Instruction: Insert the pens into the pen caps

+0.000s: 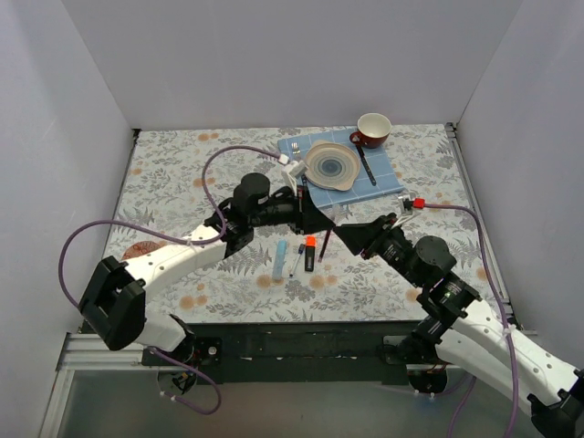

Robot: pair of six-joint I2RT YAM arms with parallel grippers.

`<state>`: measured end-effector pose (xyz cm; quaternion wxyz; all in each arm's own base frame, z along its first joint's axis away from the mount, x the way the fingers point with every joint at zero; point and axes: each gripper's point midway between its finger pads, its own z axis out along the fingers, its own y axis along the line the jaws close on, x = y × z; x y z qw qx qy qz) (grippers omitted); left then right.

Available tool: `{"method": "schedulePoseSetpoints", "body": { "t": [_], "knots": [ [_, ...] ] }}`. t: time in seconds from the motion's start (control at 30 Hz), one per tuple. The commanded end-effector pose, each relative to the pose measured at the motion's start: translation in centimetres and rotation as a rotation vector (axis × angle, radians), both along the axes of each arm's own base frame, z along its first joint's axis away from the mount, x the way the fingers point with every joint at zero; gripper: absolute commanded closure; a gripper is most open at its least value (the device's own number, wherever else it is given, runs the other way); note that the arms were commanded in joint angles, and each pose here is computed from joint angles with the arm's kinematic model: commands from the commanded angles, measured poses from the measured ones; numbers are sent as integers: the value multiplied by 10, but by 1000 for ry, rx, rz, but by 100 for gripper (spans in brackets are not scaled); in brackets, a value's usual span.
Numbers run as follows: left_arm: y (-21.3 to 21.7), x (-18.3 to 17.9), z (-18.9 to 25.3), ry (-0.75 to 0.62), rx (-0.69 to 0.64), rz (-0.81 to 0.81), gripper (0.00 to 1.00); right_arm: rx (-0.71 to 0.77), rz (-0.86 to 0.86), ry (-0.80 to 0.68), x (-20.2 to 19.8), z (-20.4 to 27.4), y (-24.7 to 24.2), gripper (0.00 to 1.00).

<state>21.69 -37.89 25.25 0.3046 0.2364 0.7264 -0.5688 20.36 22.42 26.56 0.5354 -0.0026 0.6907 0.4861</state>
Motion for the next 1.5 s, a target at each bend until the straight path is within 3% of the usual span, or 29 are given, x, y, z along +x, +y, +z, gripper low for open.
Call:
{"method": "schedulePoseSetpoints", "body": {
  "t": [0.0, 0.2, 0.43, 0.67, 0.97, 1.1, 1.27, 1.47],
  "knots": [
    [30, 35, 34, -113, -100, 194, 100, -76, 99, -4, -15, 19, 12, 45],
    [57, 31, -19, -34, 81, 289, 100, -52, 64, -67, -17, 49, 2, 29],
    [134, 55, -95, 97, 484, 596, 100, -86, 75, -25, -26, 21, -5, 26],
    [188, 70, -156, 205, 799, 737, 100, -114, 80, -37, -32, 13, -11, 25],
    [183, 61, -203, 330, 851, 712, 99, -138, 53, -81, -34, 22, -22, 24],
    [188, 58, -211, 358, 899, 723, 92, -138, 51, -83, -36, 22, -23, 24],
    [188, 63, -194, 341, 876, 749, 70, -141, 36, -77, -35, 21, -26, 24],
    [166, 74, -127, 233, 685, 705, 59, -178, 36, -37, -33, 15, -25, 23]
  ]
}}
